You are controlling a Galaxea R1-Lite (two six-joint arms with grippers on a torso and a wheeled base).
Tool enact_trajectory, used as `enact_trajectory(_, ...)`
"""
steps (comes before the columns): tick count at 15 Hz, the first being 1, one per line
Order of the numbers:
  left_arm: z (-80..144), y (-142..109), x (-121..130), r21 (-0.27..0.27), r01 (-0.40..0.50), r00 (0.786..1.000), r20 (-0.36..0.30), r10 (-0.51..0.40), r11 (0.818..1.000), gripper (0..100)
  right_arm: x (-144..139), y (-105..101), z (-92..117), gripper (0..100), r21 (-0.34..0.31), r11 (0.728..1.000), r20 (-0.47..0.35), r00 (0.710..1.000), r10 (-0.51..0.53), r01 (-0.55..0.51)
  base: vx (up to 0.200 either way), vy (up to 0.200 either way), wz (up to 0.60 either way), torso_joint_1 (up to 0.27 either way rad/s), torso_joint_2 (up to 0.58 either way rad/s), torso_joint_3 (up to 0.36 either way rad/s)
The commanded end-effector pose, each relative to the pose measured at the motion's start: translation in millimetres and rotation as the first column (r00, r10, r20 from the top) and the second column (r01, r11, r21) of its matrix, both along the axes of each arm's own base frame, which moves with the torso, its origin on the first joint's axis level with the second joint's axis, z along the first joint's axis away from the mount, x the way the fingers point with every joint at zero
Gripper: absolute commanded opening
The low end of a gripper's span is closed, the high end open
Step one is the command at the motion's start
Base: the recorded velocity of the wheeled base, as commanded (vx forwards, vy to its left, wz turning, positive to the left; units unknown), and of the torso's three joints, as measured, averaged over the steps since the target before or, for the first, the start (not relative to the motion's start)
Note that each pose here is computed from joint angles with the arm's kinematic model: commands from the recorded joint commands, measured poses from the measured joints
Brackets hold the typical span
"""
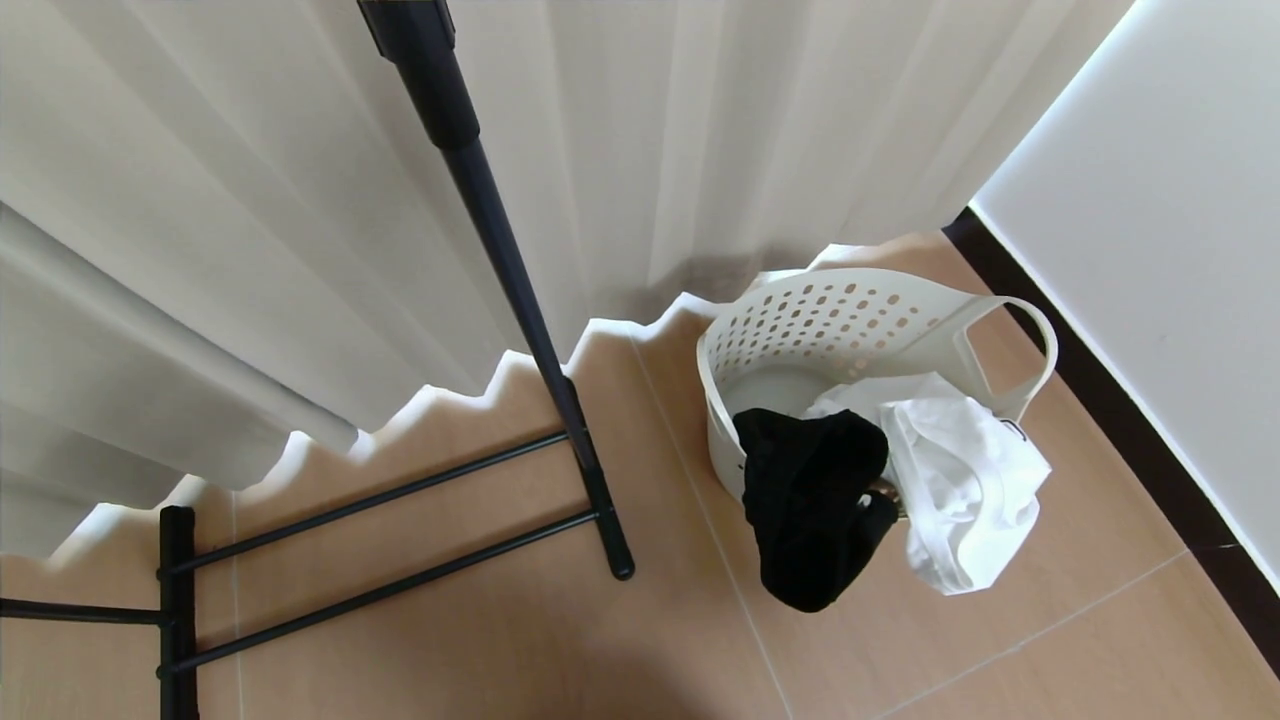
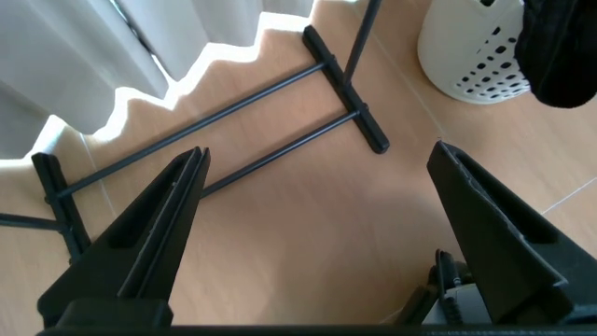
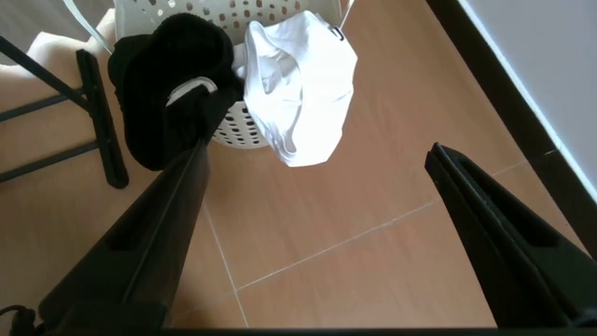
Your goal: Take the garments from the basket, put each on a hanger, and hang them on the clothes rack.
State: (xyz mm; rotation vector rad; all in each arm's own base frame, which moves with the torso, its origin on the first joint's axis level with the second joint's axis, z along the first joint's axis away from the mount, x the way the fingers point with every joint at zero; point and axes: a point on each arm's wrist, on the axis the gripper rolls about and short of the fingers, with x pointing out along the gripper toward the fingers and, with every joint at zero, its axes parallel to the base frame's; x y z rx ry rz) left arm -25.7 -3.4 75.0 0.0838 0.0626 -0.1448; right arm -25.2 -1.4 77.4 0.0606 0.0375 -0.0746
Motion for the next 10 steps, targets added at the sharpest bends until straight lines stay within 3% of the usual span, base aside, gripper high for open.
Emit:
enact_trajectory(1, 0, 0, 0, -0.006, -0.003, 1.0, -0.001, 0.003, 1.0, 100, 0, 0, 0, 100, 0.005, 1.0, 0.003, 1.0, -0.004, 0.003, 0.0, 0.0, 0.0, -0.002, 0.0, -0.193)
enact_trajectory(4, 0, 0, 0, -0.006, -0.007, 1.0, -0.001, 0.007, 1.0, 100, 0, 0, 0, 100, -0.001, 1.0, 0.0, 1.0, -0.002, 0.002, 0.0, 0.0, 0.0, 0.0, 0.0, -0.052)
enact_trajectory(7, 0, 0, 0, -0.006, -0.007, 1.0, -0.001, 0.007, 1.0, 100, 4, 0, 2, 100, 0.0, 1.0, -0.067, 0.998, -0.019, 0.019, 0.0, 0.0, 0.0, 0.0, 0.0, 0.0)
enact_trajectory(8, 0, 0, 0, -0.006, -0.009, 1.0, -0.001, 0.009, 1.0, 100, 25, 0, 10, 100, 0.011, 1.0, -0.281, 0.96, 0.018, -0.015, 0.0, 0.0, 0.0, 0.0, 0.0, 0.0)
enact_trajectory(10, 0, 0, 0, -0.007, -0.009, 1.0, -0.001, 0.009, 1.0, 100, 60, 3, 35, 100, 0.091, 0.992, -0.401, 0.908, 0.118, -0.089, 0.0, 0.0, 0.0, 0.0, 0.0, 0.0)
